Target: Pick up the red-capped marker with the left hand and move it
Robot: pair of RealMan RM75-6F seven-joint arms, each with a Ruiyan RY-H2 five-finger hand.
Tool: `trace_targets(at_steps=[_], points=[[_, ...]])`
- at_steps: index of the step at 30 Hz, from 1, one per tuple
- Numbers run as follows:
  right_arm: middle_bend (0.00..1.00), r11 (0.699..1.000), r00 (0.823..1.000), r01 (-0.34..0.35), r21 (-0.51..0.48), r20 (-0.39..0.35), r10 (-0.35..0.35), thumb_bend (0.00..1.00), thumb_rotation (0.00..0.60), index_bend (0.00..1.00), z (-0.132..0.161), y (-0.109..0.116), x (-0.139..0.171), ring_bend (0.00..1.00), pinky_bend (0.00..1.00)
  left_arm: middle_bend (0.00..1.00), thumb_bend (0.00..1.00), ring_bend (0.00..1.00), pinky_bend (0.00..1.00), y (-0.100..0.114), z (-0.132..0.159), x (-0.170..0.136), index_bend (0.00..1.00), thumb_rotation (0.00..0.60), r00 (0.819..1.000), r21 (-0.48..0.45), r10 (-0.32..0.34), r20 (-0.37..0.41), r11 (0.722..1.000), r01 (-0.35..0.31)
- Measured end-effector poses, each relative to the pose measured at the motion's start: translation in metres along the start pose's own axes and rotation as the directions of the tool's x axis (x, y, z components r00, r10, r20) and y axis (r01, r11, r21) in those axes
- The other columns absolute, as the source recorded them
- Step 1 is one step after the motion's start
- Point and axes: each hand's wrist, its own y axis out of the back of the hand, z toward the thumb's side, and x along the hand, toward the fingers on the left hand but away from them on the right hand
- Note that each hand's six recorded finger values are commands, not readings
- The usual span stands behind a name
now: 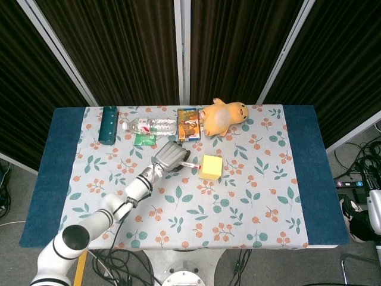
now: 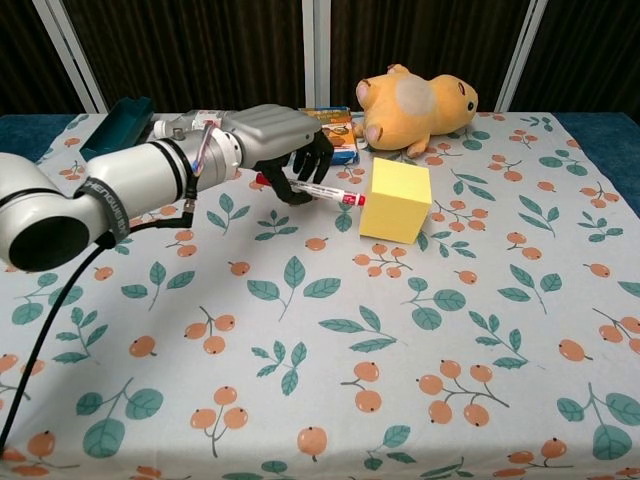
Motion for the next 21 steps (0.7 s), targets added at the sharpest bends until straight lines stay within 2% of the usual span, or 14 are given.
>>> trace_targets(at_steps=[12,16,21], points=[[0.16,1.000,1.000,-0.005,-0.005,0.007,0.005,0.30,0.600,0.06,-0.004,-0.002,0.000,0.05,0.17,0.72,0.47,0.49,0.47,0.004,0.040,0.016,0.74,0.600,0.999,-0.012,0.003,0.041,1.000,-0.003],[0.16,1.000,1.000,-0.002,-0.004,0.006,0.002,0.30,0.600,0.06,-0.004,0.000,0.001,0.05,0.17,0.72,0.47,0.49,0.47,0.005,0.037,0.015,0.74,0.600,1.000,-0.015,0.007,0.030,1.000,-0.007],[0.16,1.000,1.000,0.000,-0.006,-0.002,0.000,0.30,0.600,0.06,-0.002,0.000,0.002,0.05,0.17,0.72,0.47,0.49,0.47,0.008,0.015,0.005,0.74,0.600,1.000,-0.021,0.026,-0.004,0.999,-0.026]])
